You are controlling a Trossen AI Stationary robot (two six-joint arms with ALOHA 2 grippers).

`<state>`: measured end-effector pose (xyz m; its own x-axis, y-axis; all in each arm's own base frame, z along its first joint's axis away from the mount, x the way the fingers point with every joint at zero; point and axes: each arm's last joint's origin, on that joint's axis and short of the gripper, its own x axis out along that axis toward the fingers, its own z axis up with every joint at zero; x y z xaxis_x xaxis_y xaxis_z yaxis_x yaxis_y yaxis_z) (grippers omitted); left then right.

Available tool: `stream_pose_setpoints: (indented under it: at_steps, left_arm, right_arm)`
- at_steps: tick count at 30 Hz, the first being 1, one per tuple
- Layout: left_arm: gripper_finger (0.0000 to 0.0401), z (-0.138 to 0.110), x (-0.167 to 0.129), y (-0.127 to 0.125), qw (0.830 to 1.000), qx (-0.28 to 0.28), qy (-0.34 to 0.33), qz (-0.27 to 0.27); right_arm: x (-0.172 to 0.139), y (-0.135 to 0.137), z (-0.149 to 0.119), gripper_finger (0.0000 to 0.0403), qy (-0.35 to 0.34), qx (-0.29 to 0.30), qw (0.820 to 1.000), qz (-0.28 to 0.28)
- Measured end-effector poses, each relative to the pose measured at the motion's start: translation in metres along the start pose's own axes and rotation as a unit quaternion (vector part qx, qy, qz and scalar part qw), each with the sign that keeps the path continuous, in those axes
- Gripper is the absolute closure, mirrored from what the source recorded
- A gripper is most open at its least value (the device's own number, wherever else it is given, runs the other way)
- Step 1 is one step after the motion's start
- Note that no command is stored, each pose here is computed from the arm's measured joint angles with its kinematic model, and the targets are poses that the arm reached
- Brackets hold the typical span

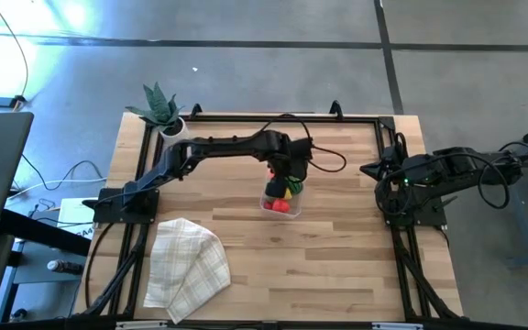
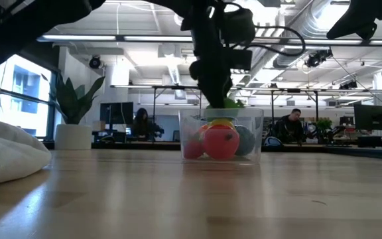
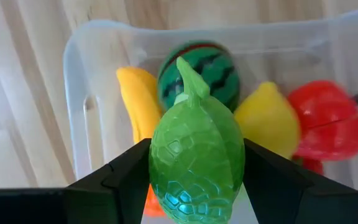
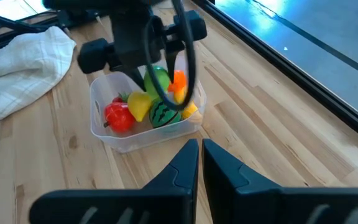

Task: Pick and placing Produce into tupperware
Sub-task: Put the melon into the transparent bin

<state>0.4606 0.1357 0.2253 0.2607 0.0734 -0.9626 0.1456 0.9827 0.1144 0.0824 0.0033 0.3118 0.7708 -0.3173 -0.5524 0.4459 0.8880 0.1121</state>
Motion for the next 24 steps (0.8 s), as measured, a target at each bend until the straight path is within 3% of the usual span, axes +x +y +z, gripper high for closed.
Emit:
stream_pose_setpoints:
  at_steps: [24]
  left_arm:
    - [0.0185,0.002,0.014,0.002,1.0,0.007,-0.001,0.002]
  right_arm:
    - [0.0,0.0,0.0,0.0392,0.0,-0.001,1.0,0.0]
